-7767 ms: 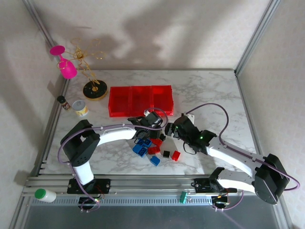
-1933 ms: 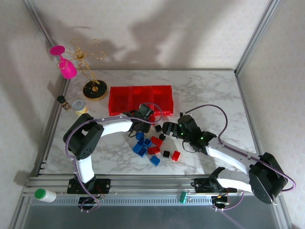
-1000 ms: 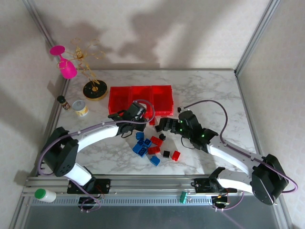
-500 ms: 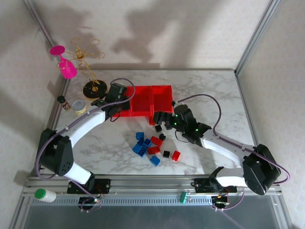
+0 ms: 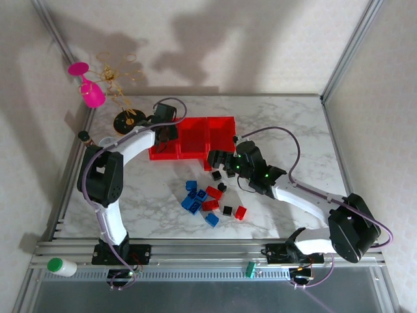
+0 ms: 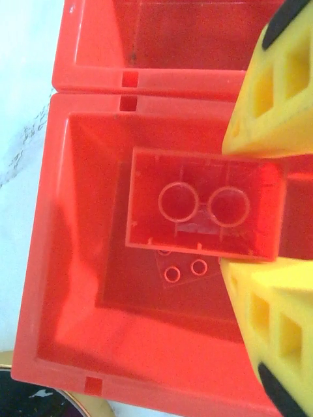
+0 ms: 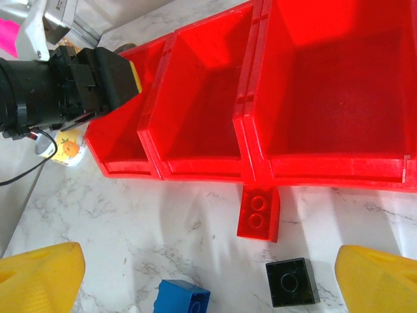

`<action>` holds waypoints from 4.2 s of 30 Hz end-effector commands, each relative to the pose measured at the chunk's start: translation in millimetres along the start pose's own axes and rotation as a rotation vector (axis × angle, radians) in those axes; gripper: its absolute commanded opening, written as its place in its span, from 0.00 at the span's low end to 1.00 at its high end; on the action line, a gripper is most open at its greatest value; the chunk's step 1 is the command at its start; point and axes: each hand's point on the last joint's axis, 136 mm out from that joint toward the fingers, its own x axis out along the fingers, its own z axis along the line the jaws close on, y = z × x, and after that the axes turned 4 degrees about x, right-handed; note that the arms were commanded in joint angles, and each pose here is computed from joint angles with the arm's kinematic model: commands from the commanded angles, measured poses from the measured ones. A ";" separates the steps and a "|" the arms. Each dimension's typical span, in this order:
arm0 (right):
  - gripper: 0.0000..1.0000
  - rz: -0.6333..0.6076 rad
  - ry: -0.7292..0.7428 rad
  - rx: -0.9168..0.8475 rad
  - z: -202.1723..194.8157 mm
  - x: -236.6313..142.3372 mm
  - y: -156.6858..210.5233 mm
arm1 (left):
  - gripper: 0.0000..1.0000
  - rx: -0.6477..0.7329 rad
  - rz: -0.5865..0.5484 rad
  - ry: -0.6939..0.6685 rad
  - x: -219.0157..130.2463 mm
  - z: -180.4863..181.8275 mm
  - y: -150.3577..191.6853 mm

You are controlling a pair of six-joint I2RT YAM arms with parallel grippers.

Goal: Sort the legos into containers by color
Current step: Place the lego in the container, then pick up the lego from the center of the table, then place the lego in the container.

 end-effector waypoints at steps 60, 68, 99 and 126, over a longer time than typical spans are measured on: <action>0.99 0.029 0.158 0.156 -92.4 -27.8 19.3 | 0.60 0.035 -0.006 0.086 -32.6 -155.1 134.0; 0.99 0.033 0.154 0.165 -91.5 -25.7 19.0 | 0.54 0.058 0.012 0.054 -19.3 -152.4 142.3; 0.99 0.054 0.059 0.076 -60.5 -28.2 5.2 | 0.31 0.074 0.001 0.117 -81.4 -118.1 145.4; 0.99 0.049 -0.092 -0.014 18.8 18.5 4.5 | 0.31 -0.135 -0.147 -0.065 -40.0 11.8 -10.2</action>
